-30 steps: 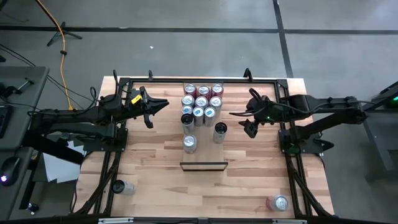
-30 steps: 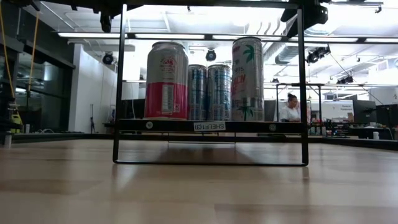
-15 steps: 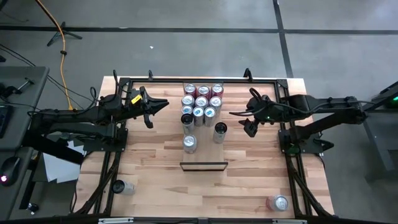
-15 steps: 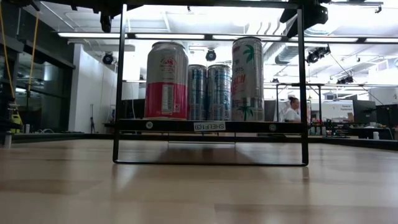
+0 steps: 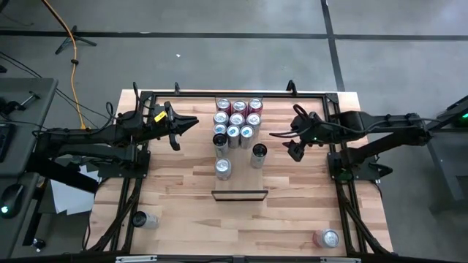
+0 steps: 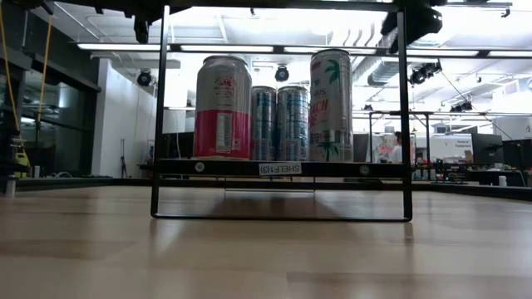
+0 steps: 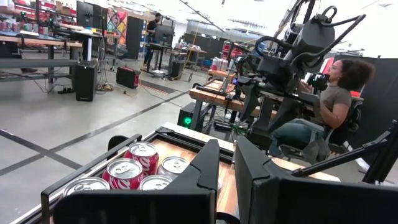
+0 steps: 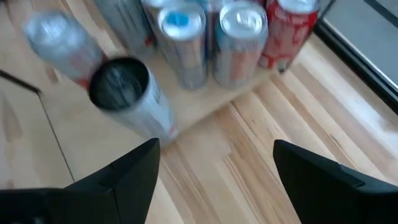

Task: Place canned beverage on shelf
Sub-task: Put the right white pink soda can on the shelf aligned with the other white pink soda can

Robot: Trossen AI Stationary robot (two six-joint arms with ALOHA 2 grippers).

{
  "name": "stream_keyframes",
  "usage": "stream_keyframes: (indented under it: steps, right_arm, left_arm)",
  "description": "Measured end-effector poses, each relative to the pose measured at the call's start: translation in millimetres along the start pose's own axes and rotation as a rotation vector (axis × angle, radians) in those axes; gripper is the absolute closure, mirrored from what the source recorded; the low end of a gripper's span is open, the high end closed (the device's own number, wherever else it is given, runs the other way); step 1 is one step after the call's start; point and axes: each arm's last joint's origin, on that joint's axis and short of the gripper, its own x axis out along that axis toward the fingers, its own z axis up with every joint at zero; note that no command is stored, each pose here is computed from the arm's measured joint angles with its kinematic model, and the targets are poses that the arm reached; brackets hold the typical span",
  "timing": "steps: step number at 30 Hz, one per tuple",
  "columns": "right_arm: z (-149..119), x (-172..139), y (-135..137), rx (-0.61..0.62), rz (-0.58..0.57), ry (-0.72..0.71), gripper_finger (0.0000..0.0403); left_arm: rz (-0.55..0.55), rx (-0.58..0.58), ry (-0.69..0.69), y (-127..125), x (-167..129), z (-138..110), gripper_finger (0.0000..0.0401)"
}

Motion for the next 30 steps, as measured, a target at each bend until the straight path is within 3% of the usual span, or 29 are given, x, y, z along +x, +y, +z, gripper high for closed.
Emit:
stream_keyframes:
  steps: [4, 7, 14, 17, 22, 26, 30]
  right_arm:
    - [-10, -1, -3, -0.032, -0.024, 0.098, 0.0125]
    - [-16, -2, -3, -0.047, -0.045, 0.149, 0.0174]
    - [-64, 43, 1, 0.047, 0.046, 0.153, 0.0379]
    - [-81, 65, 5, 0.133, 0.161, 0.082, 0.038]
    - [-87, 86, 12, 0.247, 0.295, -0.066, 0.0399]
    - [-88, 98, 11, 0.294, 0.251, -0.128, 0.0401]
    - [-80, 107, 16, 0.322, 0.293, -0.16, 0.0402]
  left_arm:
    - [0.0, 0.0, 0.0, 0, 0, 0, 0.0401]
    - [0.0, 0.0, -0.001, 0, 0, 0, 0.0401]
    - [0.0, 0.0, -0.001, 0, 0, 0, 0.0401]
    - [0.0, 0.0, 0.0, 0, 0, 0, 0.0401]
    - [0.0, 0.0, -0.001, 0, 0, 0, 0.0401]
    - [0.0, 0.0, -0.001, 0, 0, 0, 0.0401]
    - [0.0, 0.0, -0.001, 0, 0, 0, 0.0401]
